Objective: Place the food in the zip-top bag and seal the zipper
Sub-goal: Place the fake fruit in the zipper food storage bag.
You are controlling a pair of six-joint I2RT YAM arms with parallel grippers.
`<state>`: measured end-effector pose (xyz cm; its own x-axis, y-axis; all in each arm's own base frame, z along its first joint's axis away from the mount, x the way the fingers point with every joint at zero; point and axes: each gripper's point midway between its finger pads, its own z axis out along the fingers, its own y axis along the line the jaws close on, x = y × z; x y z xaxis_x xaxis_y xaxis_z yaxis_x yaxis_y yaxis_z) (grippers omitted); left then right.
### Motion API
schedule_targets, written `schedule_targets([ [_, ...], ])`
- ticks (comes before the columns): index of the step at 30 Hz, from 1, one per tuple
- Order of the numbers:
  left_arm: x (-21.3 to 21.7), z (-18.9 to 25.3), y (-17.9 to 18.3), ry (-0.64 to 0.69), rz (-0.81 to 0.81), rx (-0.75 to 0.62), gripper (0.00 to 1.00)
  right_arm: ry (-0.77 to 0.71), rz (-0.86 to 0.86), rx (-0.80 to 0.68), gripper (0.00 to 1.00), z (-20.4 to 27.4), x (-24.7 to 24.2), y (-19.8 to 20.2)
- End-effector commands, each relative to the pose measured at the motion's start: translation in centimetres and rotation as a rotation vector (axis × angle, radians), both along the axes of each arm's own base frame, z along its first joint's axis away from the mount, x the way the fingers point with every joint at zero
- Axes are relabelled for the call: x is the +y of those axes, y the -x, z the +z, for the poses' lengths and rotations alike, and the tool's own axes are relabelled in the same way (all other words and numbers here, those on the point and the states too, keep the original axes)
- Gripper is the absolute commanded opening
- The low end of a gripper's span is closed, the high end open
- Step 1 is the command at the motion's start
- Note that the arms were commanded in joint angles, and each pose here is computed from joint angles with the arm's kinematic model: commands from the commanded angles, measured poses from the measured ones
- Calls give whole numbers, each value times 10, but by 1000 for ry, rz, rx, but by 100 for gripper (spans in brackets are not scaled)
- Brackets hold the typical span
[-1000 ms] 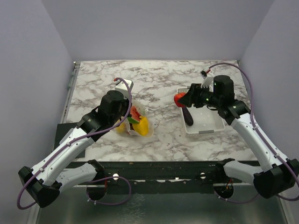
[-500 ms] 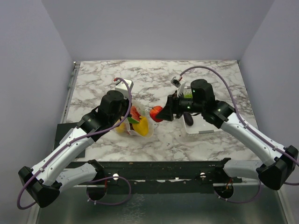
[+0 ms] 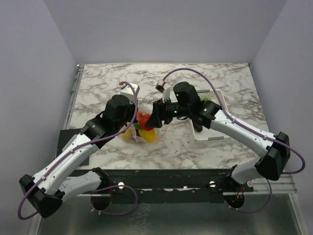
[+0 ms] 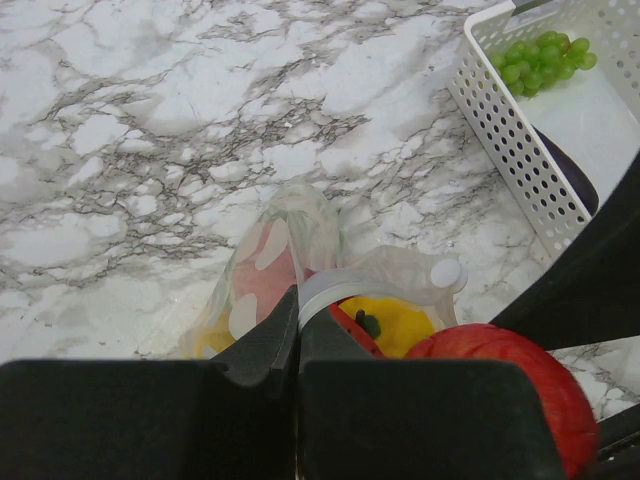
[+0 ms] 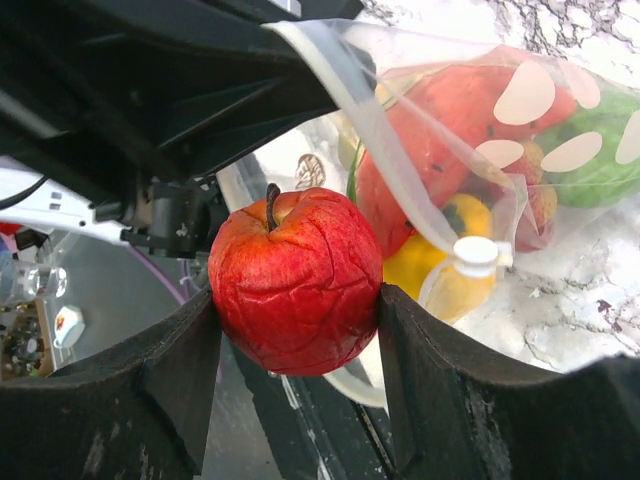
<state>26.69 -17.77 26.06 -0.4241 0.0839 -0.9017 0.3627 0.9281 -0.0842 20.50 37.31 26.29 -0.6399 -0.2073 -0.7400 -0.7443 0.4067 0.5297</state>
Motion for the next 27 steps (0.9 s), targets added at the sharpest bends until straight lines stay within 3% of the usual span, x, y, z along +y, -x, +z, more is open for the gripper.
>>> schedule_targets([
  [1,-4,14,0,40,-15,-44,0,16,-42,-16,30,0,16,-13],
  [25,-6,13,0,40,-27,-37,0,234,-154,75,30,-94,57,-29],
  [27,-6,13,0,41,-27,-37,0,246,-159,80,34,-101,60,-29],
])
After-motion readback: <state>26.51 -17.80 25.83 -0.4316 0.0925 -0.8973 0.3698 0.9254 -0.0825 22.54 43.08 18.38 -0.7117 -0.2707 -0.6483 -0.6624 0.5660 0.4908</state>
